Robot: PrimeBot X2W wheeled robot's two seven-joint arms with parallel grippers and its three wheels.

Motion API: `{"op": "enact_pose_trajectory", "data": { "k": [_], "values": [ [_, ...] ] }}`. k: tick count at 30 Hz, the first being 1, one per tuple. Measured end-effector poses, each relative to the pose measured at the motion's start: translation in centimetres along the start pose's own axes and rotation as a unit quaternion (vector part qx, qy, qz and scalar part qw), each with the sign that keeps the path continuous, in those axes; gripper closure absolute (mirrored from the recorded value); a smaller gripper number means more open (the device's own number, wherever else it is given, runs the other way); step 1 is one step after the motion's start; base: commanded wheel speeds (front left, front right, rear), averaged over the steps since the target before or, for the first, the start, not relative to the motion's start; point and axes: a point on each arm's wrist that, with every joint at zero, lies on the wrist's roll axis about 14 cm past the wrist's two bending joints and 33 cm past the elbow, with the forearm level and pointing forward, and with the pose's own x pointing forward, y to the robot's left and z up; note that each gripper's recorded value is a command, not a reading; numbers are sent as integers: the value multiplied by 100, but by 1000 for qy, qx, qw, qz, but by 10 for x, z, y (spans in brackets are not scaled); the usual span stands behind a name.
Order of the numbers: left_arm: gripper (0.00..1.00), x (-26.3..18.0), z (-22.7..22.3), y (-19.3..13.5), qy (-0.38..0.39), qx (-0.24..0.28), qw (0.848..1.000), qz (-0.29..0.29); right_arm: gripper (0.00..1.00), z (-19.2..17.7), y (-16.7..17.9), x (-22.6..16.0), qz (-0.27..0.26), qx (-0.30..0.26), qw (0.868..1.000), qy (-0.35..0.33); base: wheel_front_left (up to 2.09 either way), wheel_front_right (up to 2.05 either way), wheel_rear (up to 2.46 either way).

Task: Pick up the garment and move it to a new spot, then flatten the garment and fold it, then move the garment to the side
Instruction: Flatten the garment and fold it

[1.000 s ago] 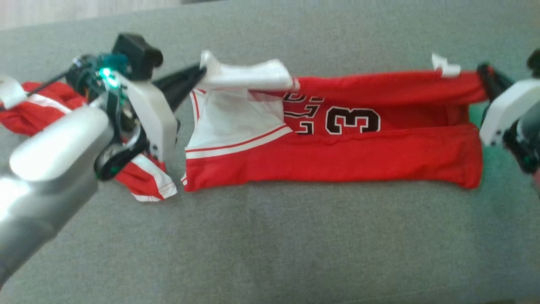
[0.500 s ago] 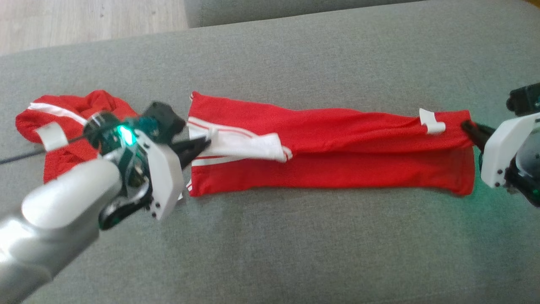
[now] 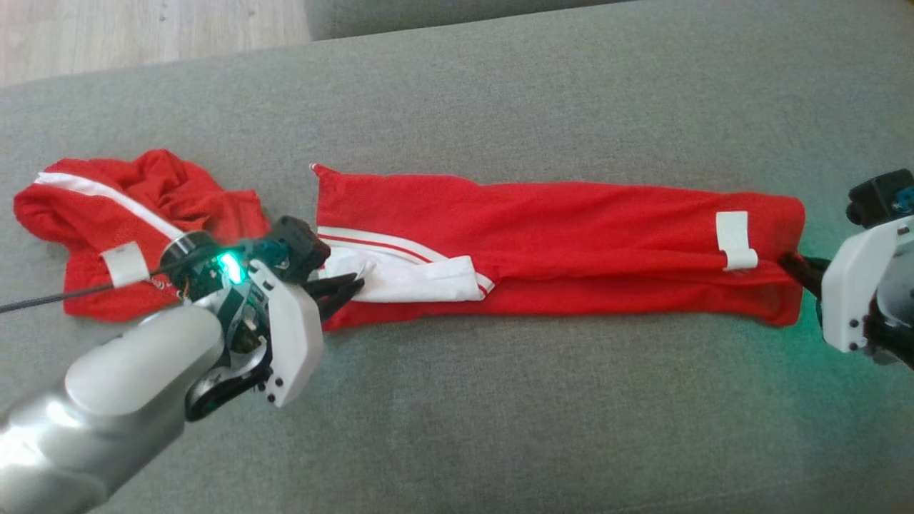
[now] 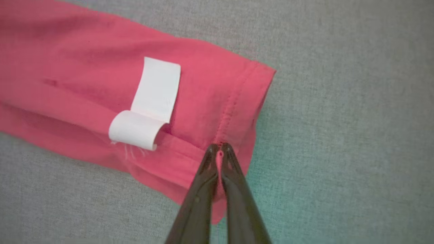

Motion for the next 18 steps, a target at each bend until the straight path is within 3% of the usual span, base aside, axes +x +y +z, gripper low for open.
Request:
{"op": "enact_pose_trajectory", "data": {
  "k": [3, 4, 5, 9, 13, 16, 18],
  "values": [
    [100, 4, -7, -1, 13, -4, 1000, -1, 100, -16, 0, -1, 5, 22, 999, 37, 0, 0, 0],
    [64, 5, -9, -1, 18, -5, 1000, -1, 42, -19, 0, -1, 5, 26, 999, 40, 0, 0, 0],
    [0, 6, -9, -2, 18, -6, 1000, -1, 0, -21, -1, -2, 4, 31, 999, 39, 0, 0, 0],
    [0, 9, -10, -1, 17, -13, 1000, 8, 0, -9, -10, -8, -5, 46, 999, 8, 0, 0, 0],
    [0, 3, 19, 23, -56, -38, 995, 67, 0, 25, -17, -16, -14, 56, 996, -74, 0, 0, 0],
    [0, -10, 56, 46, -149, -62, 979, 122, 0, 67, -23, -29, -24, 70, 981, -178, 0, 0, 0],
    [0, -23, 85, 57, -223, -83, 959, 153, 0, 94, -26, -41, -32, 75, 965, -251, 0, 0, 0]
  ]
}}
